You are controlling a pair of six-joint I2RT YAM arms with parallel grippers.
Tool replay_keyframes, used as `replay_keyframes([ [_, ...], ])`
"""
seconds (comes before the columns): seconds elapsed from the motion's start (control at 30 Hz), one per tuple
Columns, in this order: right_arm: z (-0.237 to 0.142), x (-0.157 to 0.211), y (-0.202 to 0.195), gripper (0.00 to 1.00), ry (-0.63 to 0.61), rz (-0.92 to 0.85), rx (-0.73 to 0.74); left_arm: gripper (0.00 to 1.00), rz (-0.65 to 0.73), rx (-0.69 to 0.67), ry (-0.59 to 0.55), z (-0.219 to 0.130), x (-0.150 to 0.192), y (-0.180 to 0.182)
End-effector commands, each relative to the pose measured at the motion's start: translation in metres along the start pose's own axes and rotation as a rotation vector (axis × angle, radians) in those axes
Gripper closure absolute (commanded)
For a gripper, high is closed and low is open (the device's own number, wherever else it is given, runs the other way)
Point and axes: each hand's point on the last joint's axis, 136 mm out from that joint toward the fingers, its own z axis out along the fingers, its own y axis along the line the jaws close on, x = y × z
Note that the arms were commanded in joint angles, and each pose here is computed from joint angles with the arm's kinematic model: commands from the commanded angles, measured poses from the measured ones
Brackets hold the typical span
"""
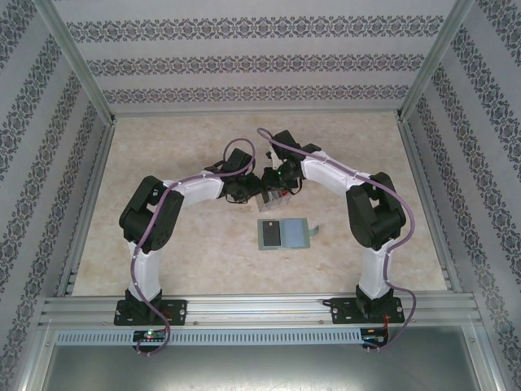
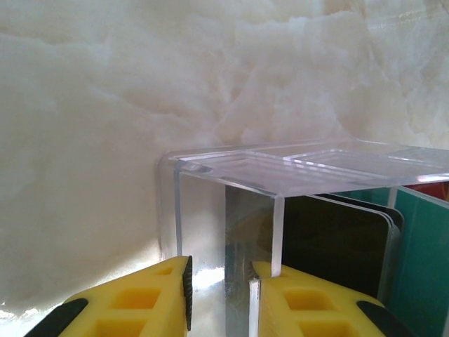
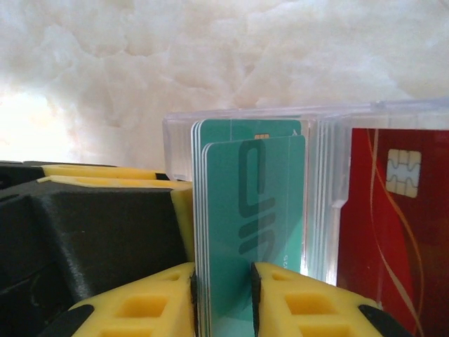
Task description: Put the credit cards into the card holder
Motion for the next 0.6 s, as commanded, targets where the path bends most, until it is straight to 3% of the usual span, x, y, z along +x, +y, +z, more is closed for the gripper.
replay_keyframes([
  [0.0,-0.002,0.002,0.016,0.74,0.010,0.043,-0.118,0.72,0.015,0.061,-0.004,-0.009,0.004,-0.020],
  [0.57,-0.011,0.000,0.018,0.70,-0.003,0.080,-0.183,0.72,0.018,0.059,-0.001,-0.009,0.003,-0.021],
])
